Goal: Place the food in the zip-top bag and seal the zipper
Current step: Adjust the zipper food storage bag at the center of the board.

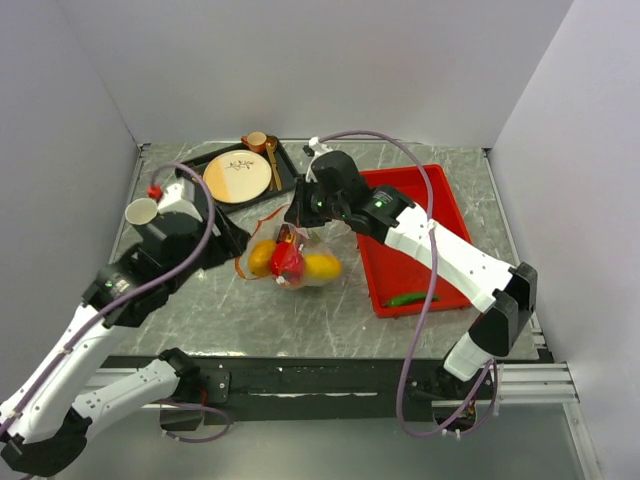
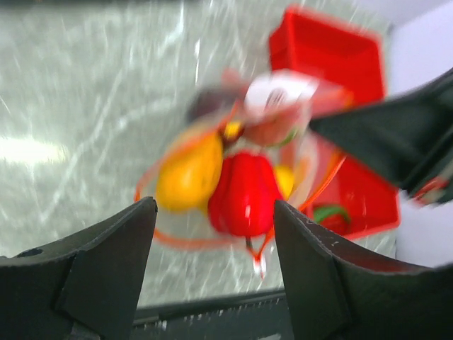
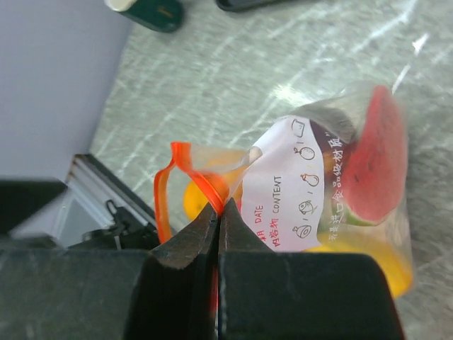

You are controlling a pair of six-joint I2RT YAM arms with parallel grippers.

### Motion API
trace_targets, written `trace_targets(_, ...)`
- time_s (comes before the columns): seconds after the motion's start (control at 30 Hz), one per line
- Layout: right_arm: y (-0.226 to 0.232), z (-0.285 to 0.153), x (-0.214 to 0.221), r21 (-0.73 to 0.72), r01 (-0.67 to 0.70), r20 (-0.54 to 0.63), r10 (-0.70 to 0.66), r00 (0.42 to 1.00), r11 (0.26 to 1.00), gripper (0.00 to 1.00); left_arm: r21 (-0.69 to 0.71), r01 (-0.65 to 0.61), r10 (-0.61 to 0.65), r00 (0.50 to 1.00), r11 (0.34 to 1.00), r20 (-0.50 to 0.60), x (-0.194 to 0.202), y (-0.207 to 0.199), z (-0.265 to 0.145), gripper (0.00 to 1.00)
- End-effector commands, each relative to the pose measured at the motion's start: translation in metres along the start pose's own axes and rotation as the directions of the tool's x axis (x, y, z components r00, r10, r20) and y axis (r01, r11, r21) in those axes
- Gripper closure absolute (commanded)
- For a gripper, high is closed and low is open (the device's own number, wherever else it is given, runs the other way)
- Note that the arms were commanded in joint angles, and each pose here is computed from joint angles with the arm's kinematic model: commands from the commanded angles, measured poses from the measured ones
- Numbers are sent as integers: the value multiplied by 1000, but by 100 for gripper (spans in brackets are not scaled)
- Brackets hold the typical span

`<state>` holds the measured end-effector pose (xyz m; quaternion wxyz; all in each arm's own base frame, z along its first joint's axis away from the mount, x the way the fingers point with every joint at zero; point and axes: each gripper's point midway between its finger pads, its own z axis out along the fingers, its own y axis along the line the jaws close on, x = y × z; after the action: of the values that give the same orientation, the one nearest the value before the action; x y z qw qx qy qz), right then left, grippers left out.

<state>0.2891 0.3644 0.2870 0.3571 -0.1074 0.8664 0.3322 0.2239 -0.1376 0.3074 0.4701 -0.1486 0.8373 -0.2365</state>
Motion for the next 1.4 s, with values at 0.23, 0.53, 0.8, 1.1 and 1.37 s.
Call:
trace_targets(0.23,-13,-7,-36,11,-34,103,32,994,999,99,-21,130,-131,990,991,-52,44,24,19,26)
trace_targets(0.53,-17,-11,-32,4,-37,91,36,995,999,98,-33,99,-100,994,995,-37,60,27,61,28)
trace_targets(0.8,-19,-19,-30,2,-37,100,36,994,999,98,-82,126,-123,992,989,40,51,36,78,38)
trace_targets(1.1,-26,-24,-27,10,-46,101,44,994,999,98,-124,136,-134,991,983,24,57,51,94,53)
trace_targets(1.37,-26,-26,-28,6,-48,108,47,993,999,97,-142,136,-135,991,981,14,61,55,99,63)
